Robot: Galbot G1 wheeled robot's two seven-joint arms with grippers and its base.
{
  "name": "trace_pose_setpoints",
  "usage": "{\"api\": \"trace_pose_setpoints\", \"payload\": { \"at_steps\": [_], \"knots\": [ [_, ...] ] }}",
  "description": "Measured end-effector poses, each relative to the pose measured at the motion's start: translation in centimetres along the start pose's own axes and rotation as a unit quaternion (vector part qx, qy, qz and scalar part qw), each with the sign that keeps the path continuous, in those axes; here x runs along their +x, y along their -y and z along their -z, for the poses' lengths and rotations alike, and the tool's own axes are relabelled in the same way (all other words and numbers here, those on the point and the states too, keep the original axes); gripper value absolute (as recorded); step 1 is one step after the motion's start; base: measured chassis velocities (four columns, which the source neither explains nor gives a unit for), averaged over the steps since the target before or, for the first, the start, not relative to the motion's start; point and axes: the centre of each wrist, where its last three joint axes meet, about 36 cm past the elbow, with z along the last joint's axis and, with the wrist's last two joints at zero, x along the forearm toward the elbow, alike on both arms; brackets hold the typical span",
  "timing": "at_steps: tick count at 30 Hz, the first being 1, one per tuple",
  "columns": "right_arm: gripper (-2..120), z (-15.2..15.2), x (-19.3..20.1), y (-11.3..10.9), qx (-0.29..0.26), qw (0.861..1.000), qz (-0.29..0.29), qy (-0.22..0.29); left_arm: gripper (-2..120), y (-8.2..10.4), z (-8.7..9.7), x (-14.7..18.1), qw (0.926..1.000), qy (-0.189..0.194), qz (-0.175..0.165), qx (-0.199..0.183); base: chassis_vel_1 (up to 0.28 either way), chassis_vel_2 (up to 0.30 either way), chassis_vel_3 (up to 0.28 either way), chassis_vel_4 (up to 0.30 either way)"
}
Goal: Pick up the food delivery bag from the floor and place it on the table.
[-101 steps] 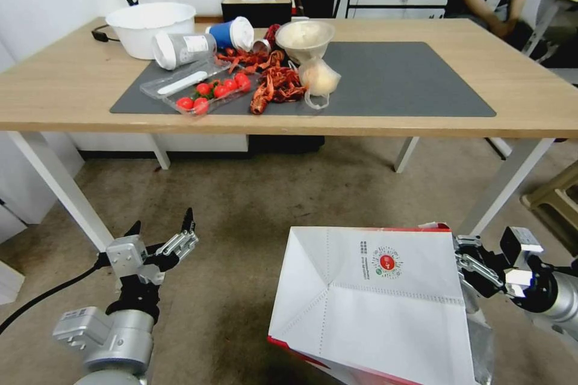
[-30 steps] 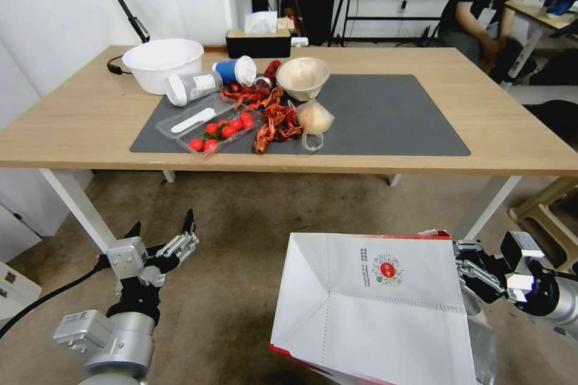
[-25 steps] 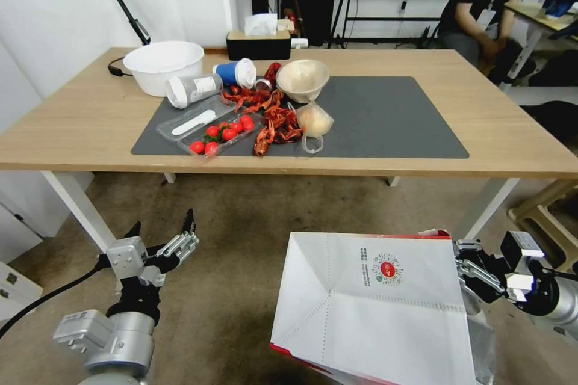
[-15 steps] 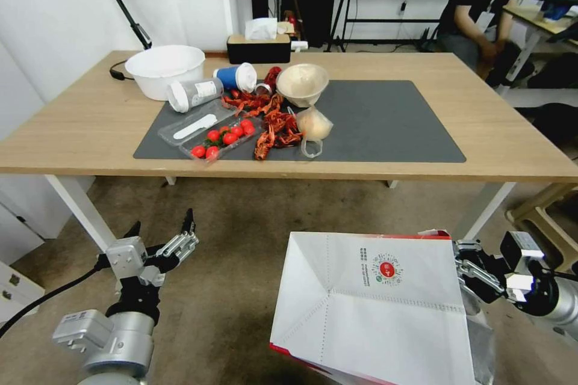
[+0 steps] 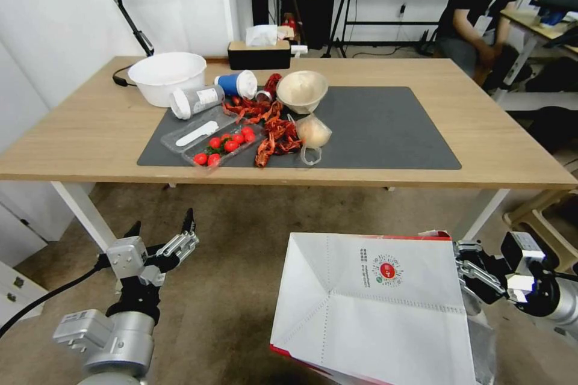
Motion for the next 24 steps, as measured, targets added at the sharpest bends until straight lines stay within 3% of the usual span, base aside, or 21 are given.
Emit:
{"api": "trace_pose_setpoints", "payload": {
  "at_steps": [24],
  "knots": [
    [0,0.48,-0.06,-0.07,0.004,1.0,0.004,-0.004,100,0.03,-0.1,0.14,1.0,-0.003,-0.001,0.001,0.0,0.0,0.0,0.0]
  ]
}}
